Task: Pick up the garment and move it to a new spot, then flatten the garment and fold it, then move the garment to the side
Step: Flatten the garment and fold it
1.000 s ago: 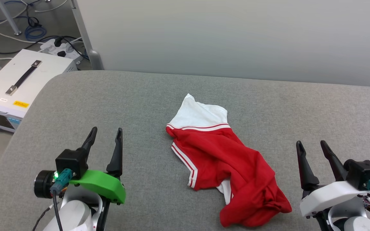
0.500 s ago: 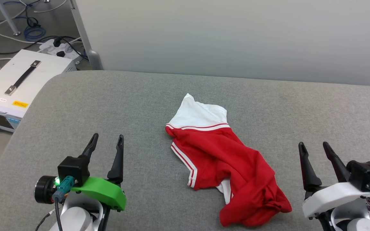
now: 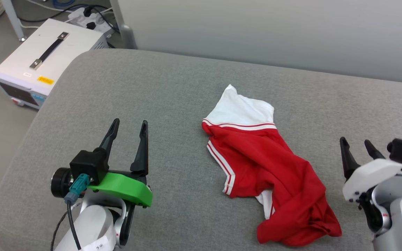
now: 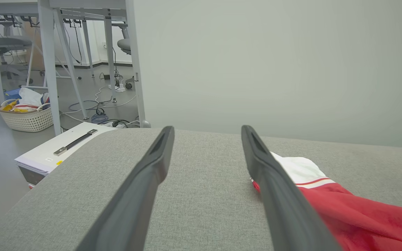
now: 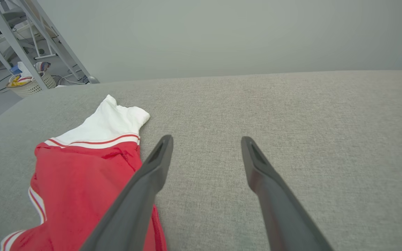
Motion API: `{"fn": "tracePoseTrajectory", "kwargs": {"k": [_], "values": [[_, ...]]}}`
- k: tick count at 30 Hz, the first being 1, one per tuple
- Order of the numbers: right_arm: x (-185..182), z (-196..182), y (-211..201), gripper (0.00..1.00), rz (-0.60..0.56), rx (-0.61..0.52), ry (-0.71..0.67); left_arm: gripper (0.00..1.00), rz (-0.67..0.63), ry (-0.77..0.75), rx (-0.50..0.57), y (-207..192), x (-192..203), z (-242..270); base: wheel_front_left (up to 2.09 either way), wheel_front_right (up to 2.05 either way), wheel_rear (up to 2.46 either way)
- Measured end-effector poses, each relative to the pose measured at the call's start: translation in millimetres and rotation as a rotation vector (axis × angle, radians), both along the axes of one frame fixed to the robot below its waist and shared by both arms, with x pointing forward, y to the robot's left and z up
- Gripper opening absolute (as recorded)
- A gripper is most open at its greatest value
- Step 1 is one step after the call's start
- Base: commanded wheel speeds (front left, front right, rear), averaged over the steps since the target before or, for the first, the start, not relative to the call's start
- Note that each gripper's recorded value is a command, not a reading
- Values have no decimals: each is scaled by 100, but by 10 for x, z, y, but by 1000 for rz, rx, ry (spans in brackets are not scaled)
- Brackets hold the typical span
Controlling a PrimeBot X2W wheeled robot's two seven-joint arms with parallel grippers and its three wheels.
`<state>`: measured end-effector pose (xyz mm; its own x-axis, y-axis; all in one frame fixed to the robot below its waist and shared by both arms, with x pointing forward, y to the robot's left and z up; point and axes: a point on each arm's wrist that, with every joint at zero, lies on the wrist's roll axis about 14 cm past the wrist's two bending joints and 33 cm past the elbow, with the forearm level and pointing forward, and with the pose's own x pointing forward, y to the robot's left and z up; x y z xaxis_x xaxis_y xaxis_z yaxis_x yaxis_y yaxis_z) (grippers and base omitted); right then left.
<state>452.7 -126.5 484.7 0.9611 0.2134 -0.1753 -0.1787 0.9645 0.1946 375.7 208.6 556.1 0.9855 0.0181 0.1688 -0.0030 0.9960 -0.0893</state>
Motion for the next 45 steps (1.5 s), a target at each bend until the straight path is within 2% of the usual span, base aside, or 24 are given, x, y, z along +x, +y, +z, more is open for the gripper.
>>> {"fn": "tracePoseTrajectory", "kwargs": {"k": [7,11,17,27,28,29,30,36,40,45], "values": [[614,-8,527,100,178,-35,139,100,48,1,-31,107,9,-34,0,0,0],[799,-108,879,100,300,-105,257,100,73,9,-36,171,16,-77,0,0,0],[823,-467,1336,100,463,-216,432,100,109,30,-58,260,33,-173,0,0,0],[650,-1215,1458,100,580,-351,708,100,165,79,-66,412,34,-365,0,0,0],[646,-1238,1466,94,588,-360,724,100,172,84,-67,429,28,-381,0,0,0],[632,-1263,1484,41,600,-368,743,100,176,89,-67,443,22,-398,0,0,0],[633,-1268,1507,2,609,-368,754,100,182,93,-64,463,14,-410,0,0,0],[709,-1215,1576,0,621,-350,721,100,193,102,-59,513,-10,-438,0,0,0],[867,-974,1526,0,581,-301,611,100,190,87,-48,512,0,-391,0,0,0],[1072,-729,1127,0,482,-305,515,100,161,75,-43,434,39,-367,0,0,0]]}}
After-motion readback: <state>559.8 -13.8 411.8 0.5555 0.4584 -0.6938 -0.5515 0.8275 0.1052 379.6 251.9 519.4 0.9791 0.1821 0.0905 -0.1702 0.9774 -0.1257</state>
